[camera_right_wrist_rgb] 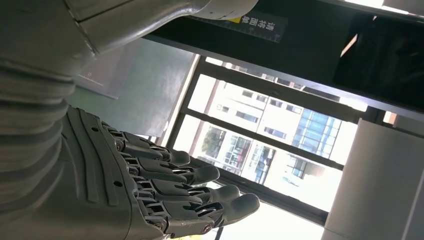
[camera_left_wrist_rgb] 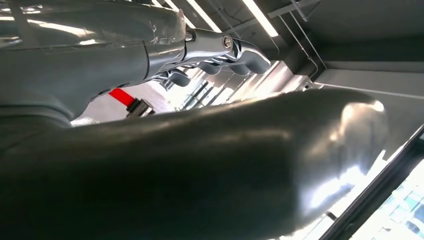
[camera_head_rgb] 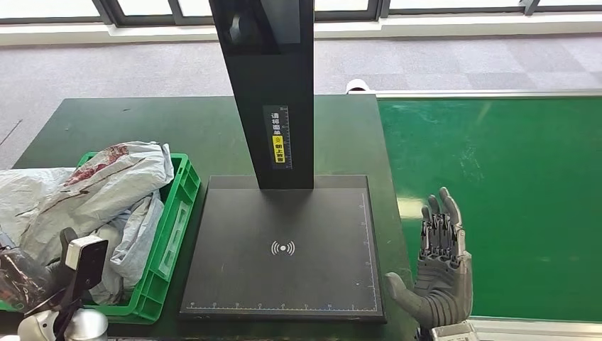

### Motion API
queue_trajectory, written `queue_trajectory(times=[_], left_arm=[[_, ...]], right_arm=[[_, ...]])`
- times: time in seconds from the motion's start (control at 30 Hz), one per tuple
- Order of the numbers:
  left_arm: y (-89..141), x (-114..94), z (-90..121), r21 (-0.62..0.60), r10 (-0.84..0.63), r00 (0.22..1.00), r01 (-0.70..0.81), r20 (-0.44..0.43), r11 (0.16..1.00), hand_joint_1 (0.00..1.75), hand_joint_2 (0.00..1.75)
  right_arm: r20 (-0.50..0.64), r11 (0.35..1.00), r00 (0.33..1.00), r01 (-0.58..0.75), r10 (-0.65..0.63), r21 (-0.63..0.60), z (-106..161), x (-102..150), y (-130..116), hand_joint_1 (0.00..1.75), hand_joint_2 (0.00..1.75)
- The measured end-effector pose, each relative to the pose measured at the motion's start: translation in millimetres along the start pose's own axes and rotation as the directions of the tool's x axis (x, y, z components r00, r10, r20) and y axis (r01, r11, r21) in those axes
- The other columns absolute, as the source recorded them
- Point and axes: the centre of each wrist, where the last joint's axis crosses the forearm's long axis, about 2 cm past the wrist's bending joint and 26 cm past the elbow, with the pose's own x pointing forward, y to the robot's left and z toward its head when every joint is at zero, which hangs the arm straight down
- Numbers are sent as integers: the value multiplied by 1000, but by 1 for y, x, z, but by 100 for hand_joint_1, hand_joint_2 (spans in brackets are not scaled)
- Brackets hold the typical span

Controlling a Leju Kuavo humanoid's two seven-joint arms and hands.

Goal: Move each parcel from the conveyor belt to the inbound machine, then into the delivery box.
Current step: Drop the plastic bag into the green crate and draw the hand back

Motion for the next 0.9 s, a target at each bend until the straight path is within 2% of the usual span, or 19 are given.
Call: queue_trajectory(times=[0.1,0.17,0.3,0.37,0.5,0.7,0.9], left_arm=[[-3,4,2,12,200,978,-200,-55,980,0,0],[-5,12,7,-4,374,925,-375,-65,927,0,0],[-5,41,17,-106,624,781,-621,-5,777,0,0],[-7,60,22,-212,710,704,-691,18,691,0,0],[-11,84,33,-388,806,592,-739,20,552,0,175],[-14,106,44,-530,907,417,-782,-54,328,0,175],[-14,117,49,-585,937,340,-778,-84,230,0,175]], right_arm=[[-3,1000,1000,-6,6,-9,1,0,0,0,175],[-6,1000,1000,-6,6,-15,2,0,0,0,175],[-14,1000,1000,-7,7,-30,3,1,0,0,0],[-15,999,1000,-7,6,-32,4,1,0,0,0],[-14,1000,1000,-8,7,-30,3,0,-1,0,0],[-19,999,1000,-16,15,-34,5,-1,-4,0,0],[-19,1000,1000,-21,20,-21,6,-3,-6,0,0]])
